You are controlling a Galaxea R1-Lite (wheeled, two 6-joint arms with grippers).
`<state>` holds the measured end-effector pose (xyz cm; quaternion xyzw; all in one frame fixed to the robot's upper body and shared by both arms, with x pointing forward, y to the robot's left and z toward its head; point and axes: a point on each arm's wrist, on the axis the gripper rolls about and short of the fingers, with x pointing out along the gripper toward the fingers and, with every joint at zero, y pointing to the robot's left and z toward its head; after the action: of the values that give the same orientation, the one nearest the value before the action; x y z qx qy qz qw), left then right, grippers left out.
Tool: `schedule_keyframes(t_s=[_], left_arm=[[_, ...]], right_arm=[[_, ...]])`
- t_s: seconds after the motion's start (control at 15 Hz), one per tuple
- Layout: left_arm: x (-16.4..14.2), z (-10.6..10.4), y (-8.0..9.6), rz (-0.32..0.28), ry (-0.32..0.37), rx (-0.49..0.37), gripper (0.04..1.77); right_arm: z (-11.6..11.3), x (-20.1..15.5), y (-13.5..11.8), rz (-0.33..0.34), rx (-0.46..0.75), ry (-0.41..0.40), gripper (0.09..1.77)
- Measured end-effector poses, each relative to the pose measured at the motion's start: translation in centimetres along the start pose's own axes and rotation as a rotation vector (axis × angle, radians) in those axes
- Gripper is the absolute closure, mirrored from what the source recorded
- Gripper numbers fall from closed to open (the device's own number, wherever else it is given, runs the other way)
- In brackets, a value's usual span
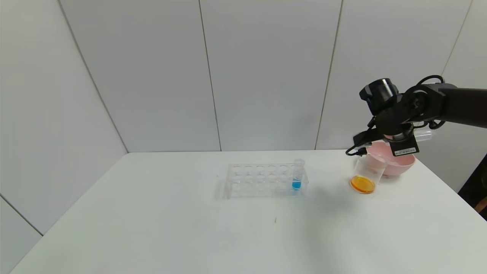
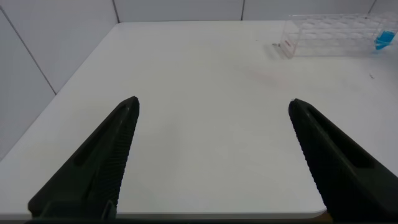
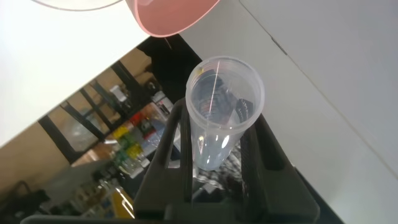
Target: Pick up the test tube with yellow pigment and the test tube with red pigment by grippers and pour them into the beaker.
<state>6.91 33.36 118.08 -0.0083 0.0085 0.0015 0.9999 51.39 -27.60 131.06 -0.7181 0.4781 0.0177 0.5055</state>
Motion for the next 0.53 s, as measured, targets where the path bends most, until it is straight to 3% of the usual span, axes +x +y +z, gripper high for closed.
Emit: schedule_keyframes(t_s=[0.33,0.53], left_arm=[[0.0,0.0,0.0,0.0,0.0,0.0,0.09],[0.0,0.0,0.0,0.0,0.0,0.0,0.09]], right_arm=[[-0.5,-0.4,0.4,0.061,0.373,-0.13,1.36],[-1.1,-0.4,1.1,0.197,0.592,-0.295,1.36]])
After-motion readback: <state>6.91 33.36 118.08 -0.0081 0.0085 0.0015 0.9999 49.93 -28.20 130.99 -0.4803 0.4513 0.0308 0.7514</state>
